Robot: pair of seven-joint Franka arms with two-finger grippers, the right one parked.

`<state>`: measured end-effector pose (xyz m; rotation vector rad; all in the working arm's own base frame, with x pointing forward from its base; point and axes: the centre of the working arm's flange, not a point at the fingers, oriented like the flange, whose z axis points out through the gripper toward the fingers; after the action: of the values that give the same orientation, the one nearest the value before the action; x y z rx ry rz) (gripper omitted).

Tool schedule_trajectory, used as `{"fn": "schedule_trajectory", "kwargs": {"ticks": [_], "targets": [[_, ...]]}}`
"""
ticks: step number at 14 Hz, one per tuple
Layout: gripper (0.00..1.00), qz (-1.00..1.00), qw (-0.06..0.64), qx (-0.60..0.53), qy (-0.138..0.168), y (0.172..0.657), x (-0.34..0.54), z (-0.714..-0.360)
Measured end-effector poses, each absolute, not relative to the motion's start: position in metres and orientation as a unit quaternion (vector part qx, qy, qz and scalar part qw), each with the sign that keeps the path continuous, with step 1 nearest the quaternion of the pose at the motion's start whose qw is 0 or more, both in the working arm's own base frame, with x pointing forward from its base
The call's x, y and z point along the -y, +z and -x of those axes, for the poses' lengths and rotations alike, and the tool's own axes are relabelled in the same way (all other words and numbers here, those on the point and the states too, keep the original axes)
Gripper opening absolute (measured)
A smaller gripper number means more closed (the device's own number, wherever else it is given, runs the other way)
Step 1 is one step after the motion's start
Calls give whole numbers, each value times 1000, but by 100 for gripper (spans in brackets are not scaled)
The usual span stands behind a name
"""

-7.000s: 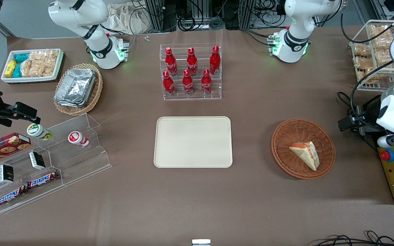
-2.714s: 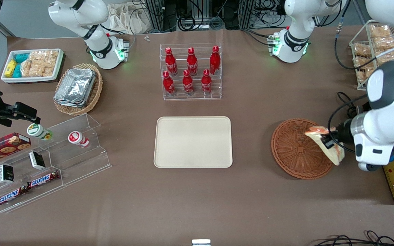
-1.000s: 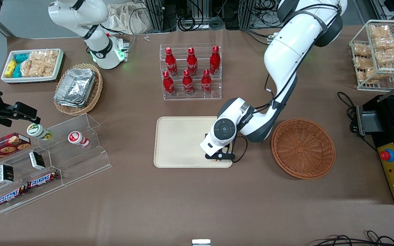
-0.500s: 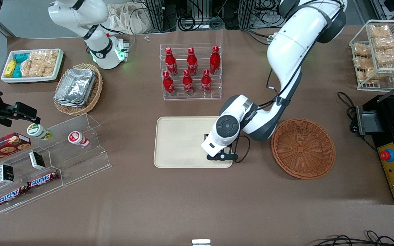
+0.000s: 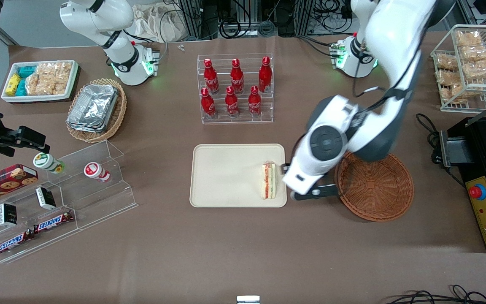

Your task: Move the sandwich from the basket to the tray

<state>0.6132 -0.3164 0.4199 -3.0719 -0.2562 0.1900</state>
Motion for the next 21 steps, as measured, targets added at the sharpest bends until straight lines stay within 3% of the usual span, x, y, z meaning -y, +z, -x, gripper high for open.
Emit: {"fn": "schedule_trajectory", "kwargs": {"ticks": [4,12,21], "targets": [[100,991,37,120,37,482,256,-597],[100,991,42,126,19,526,128,-592],[100,998,17,53,34,564,26,-575]]}}
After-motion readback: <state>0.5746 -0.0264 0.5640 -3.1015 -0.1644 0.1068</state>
